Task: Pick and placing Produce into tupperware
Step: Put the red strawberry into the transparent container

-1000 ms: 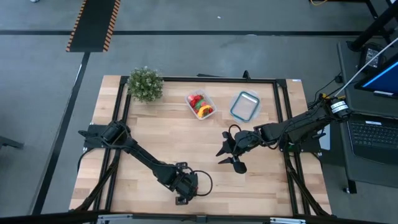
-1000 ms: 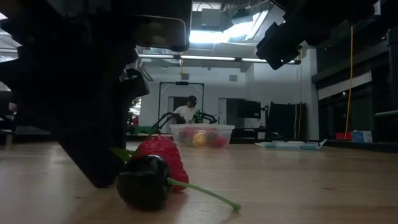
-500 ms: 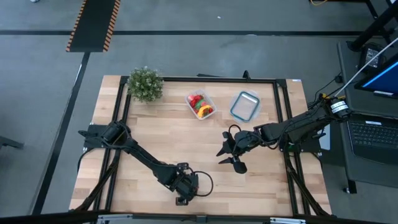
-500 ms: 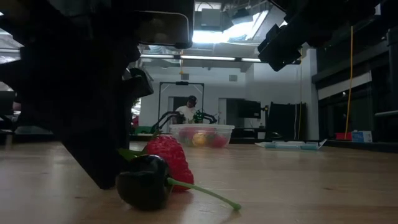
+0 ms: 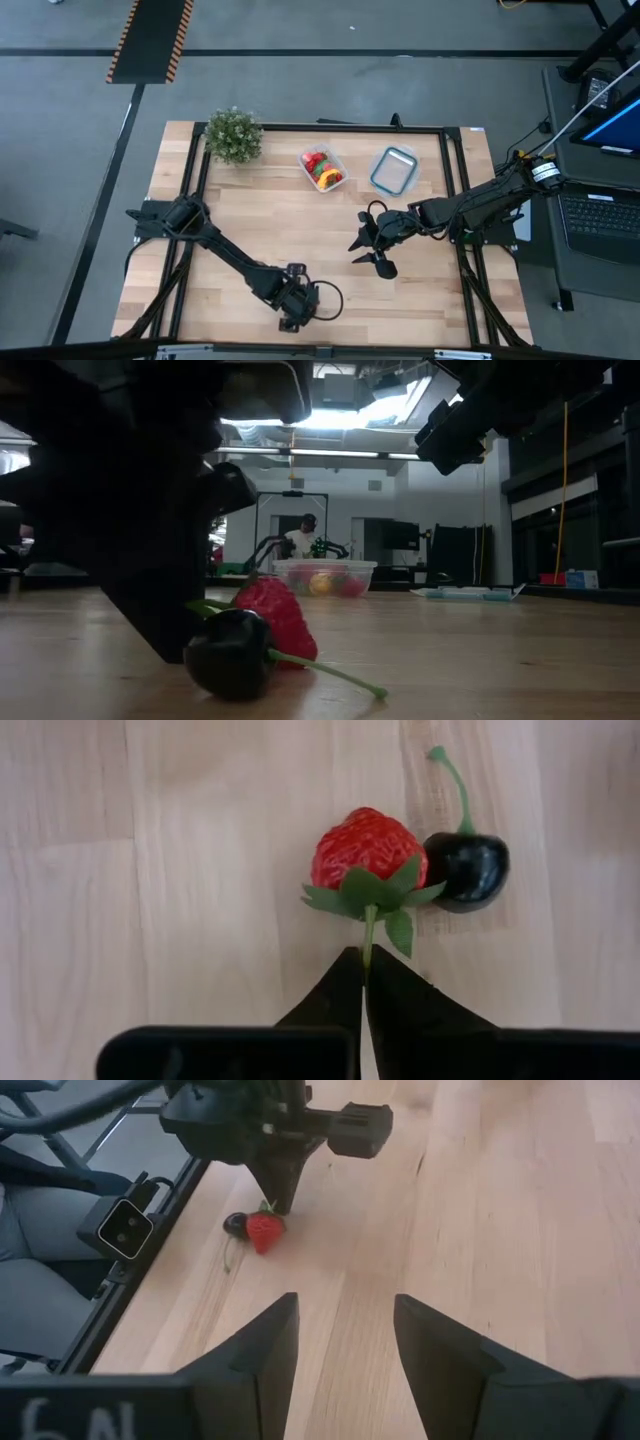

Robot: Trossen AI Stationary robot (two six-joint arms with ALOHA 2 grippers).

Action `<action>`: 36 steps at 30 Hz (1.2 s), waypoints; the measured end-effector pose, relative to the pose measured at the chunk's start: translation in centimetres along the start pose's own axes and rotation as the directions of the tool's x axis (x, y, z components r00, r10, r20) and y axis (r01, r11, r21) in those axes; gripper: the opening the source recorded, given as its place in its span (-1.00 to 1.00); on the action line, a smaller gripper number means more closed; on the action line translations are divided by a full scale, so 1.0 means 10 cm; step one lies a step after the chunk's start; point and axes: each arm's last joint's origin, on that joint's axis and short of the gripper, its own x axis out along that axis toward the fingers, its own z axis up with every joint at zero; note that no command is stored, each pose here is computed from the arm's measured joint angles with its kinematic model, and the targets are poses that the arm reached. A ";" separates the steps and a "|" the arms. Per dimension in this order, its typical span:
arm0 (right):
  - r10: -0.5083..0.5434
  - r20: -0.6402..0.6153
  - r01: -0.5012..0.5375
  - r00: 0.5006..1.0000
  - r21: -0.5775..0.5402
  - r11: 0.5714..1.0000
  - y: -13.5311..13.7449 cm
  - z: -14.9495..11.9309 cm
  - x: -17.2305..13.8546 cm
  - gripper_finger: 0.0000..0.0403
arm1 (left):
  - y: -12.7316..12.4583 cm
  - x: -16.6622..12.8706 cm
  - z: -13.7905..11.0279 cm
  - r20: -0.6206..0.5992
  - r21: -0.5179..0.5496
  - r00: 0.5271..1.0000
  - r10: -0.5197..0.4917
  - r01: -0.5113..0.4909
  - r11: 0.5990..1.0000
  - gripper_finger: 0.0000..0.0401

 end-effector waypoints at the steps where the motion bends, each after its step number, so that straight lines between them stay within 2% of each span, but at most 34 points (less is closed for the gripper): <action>1: 0.000 0.000 0.000 1.000 0.000 1.000 0.00 0.00 0.00 -0.17 | -0.01 -0.01 -0.01 0.007 0.019 1.000 0.011 -0.011 1.000 -0.99; 5: 0.000 0.000 0.000 1.000 0.000 1.000 0.00 0.00 0.00 -0.17 | -0.05 -0.11 -0.02 0.029 0.062 0.999 0.040 -0.042 0.997 -0.99; 13: 0.000 0.000 0.000 1.000 0.000 1.000 0.00 0.00 0.00 -0.17 | -0.06 -0.52 -0.02 0.135 0.072 0.981 0.143 -0.154 0.985 -0.99; 20: 0.003 0.000 -0.003 1.000 0.025 1.000 0.00 0.00 0.00 -0.17 | -0.03 -0.78 -0.07 0.182 0.124 0.948 0.260 -0.285 0.951 -1.00; 25: 0.012 -0.002 -0.012 1.000 0.018 1.000 0.03 -0.01 0.00 -0.17 | 0.06 -0.92 -0.08 0.198 0.113 0.928 0.315 -0.341 0.933 -1.00; 30: 0.026 -0.004 -0.026 1.000 0.007 1.000 0.09 -0.01 0.01 -0.17 | 0.18 -0.90 -0.19 0.234 0.079 0.916 0.326 -0.352 0.933 -1.00; 36: 0.037 0.002 -0.037 0.999 -0.003 0.999 0.12 -0.01 0.01 -0.17 | 0.37 -0.86 -0.37 0.351 0.004 0.898 0.265 -0.284 0.959 -1.00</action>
